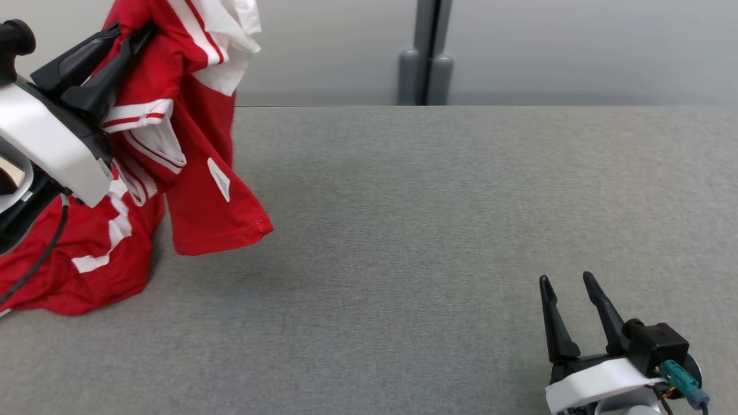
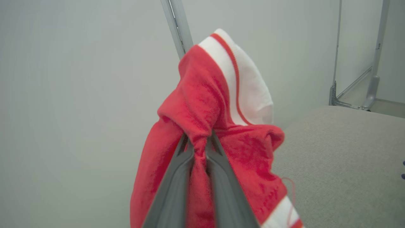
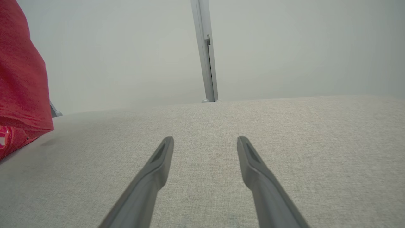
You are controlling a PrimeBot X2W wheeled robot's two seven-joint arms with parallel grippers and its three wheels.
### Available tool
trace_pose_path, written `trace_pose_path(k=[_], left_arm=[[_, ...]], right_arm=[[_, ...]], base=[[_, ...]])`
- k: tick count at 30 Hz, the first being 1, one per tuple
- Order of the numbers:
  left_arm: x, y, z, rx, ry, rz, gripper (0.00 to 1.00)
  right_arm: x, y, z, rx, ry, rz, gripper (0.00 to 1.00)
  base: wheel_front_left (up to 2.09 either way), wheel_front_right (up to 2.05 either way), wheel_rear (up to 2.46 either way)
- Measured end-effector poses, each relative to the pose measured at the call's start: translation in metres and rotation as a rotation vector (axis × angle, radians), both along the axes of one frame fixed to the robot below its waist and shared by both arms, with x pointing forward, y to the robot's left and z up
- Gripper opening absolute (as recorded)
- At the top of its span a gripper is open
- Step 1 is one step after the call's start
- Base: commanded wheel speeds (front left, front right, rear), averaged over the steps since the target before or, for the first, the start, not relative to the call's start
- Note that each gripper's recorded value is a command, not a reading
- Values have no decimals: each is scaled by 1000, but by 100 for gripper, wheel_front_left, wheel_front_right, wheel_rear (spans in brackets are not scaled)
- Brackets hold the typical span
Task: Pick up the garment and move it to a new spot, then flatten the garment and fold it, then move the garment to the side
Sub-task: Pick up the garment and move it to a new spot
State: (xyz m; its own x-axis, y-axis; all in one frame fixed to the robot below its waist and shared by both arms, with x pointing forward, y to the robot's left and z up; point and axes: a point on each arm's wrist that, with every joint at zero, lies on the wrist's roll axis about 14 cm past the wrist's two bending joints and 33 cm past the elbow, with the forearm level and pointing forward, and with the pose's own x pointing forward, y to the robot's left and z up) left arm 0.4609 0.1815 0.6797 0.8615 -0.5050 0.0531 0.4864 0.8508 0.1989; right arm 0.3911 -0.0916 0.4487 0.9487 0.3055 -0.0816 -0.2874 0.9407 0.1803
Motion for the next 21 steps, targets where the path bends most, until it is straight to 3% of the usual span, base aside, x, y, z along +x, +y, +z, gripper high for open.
trace_pose_path(k=[12,21], left_arm=[[31,-175,-62,-46,176,-425,0],[2,-302,-164,-94,463,-722,0]], right_arm=[[-12,-89,6,45,-2,-279,100],[-22,-130,-8,78,57,-422,100]], base=[[0,0,0],[0,0,0]])
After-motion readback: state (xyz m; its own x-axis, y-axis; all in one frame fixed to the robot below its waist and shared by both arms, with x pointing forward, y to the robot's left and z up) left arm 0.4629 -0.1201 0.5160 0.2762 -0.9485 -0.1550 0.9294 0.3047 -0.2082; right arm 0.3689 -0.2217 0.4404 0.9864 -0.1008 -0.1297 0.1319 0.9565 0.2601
